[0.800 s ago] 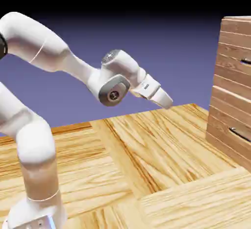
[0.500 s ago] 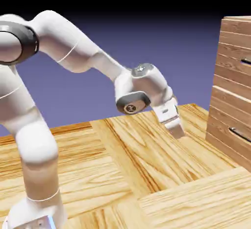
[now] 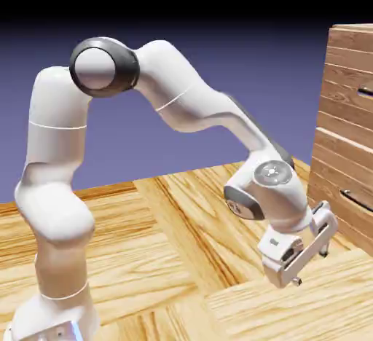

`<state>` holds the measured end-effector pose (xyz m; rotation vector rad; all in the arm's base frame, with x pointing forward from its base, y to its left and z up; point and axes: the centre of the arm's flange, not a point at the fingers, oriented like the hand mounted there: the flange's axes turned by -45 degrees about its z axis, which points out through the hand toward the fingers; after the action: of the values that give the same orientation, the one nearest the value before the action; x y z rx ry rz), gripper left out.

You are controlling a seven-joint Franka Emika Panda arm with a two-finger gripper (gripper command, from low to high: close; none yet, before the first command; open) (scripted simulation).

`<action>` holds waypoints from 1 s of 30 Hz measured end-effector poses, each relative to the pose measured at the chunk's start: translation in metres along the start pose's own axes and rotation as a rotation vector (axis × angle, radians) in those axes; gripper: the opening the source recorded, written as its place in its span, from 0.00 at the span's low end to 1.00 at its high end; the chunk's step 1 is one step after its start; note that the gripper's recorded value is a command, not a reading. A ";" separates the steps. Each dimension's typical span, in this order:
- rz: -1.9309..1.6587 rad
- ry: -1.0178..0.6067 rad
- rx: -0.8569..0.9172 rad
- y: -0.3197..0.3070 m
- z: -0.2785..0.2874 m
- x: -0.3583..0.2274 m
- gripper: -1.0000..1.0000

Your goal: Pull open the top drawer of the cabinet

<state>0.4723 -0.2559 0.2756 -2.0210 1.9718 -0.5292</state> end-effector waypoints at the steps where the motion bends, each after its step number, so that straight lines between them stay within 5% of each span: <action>1: 0.047 0.018 0.001 0.002 0.003 0.009 0.50; 18: 0.503 0.355 0.370 -0.069 -0.035 0.103 0.50; 30: 0.371 0.296 0.863 -0.228 -0.101 0.006 0.50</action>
<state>0.6336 -0.2466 0.4659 -1.0701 1.7334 -1.3464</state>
